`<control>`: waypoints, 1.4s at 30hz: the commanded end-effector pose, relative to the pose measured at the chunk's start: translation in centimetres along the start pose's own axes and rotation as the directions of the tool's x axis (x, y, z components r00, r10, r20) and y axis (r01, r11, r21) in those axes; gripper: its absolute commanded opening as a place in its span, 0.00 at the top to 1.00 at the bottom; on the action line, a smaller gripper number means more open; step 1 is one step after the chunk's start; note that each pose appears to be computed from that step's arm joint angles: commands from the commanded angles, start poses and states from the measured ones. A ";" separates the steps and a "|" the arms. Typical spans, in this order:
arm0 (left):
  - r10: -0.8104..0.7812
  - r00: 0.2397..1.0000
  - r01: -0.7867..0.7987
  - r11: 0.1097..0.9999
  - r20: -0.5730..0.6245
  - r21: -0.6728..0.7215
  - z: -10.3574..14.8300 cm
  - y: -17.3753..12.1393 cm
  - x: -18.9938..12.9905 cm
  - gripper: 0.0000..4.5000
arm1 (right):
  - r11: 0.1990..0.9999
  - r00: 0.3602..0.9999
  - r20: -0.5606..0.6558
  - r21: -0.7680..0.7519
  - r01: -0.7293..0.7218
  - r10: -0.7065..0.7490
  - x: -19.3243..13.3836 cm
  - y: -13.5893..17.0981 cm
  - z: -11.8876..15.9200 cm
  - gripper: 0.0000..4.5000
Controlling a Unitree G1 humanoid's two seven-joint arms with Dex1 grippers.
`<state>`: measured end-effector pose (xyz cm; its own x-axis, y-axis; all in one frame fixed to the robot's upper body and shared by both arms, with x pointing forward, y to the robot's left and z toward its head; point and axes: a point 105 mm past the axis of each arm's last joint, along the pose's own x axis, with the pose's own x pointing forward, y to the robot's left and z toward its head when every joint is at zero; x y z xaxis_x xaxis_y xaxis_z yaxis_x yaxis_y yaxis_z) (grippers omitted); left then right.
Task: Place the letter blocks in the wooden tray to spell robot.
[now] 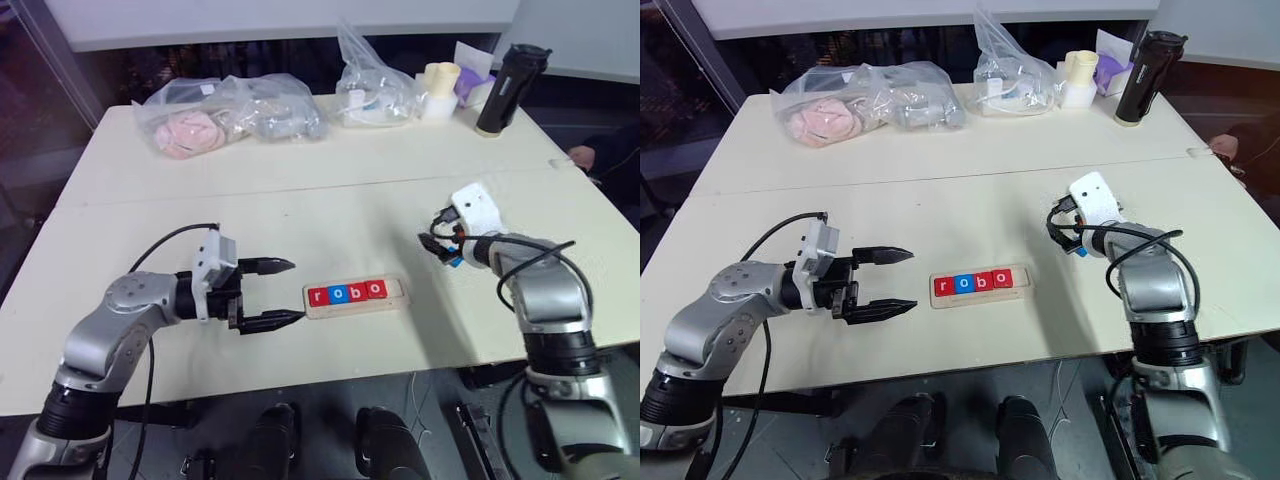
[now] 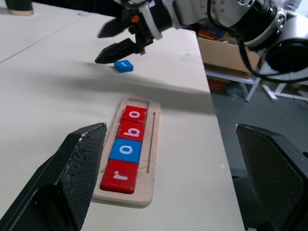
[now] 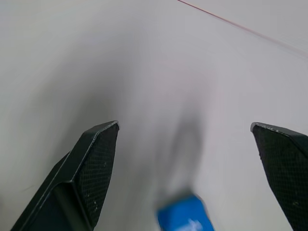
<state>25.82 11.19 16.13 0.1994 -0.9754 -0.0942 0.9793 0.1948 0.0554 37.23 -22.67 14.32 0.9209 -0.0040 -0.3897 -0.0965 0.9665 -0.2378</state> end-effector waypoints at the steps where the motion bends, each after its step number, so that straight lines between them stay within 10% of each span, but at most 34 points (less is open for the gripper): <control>1: -0.021 1.000 0.020 0.999 0.017 0.039 0.7 0.1 0.3 0.00 | 0.977 0.985 -0.033 0.123 0.174 -0.171 -1.3 -0.8 0.5 0.01; 25: -0.013 1.000 0.012 0.999 0.016 0.042 0.8 0.1 0.3 0.00 | 0.718 0.914 -0.349 0.580 0.385 -0.208 -0.3 2.9 -2.9 0.01; 33: -0.005 1.000 0.004 0.999 0.016 0.038 0.7 -0.1 0.2 0.00 | 0.782 0.922 -0.342 0.518 0.346 -0.182 -0.1 3.8 -3.1 0.75; 42: -0.001 1.000 0.000 0.999 0.022 0.036 0.7 0.0 0.4 0.00 | 0.918 0.971 -0.240 0.388 0.086 0.010 -0.9 6.2 -1.9 0.75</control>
<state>26.14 10.91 16.15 0.2055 -0.9750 -0.0843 0.9777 0.2007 0.0614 35.32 -20.12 11.17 0.7704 -0.2223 -0.5975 0.3145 0.9478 0.0530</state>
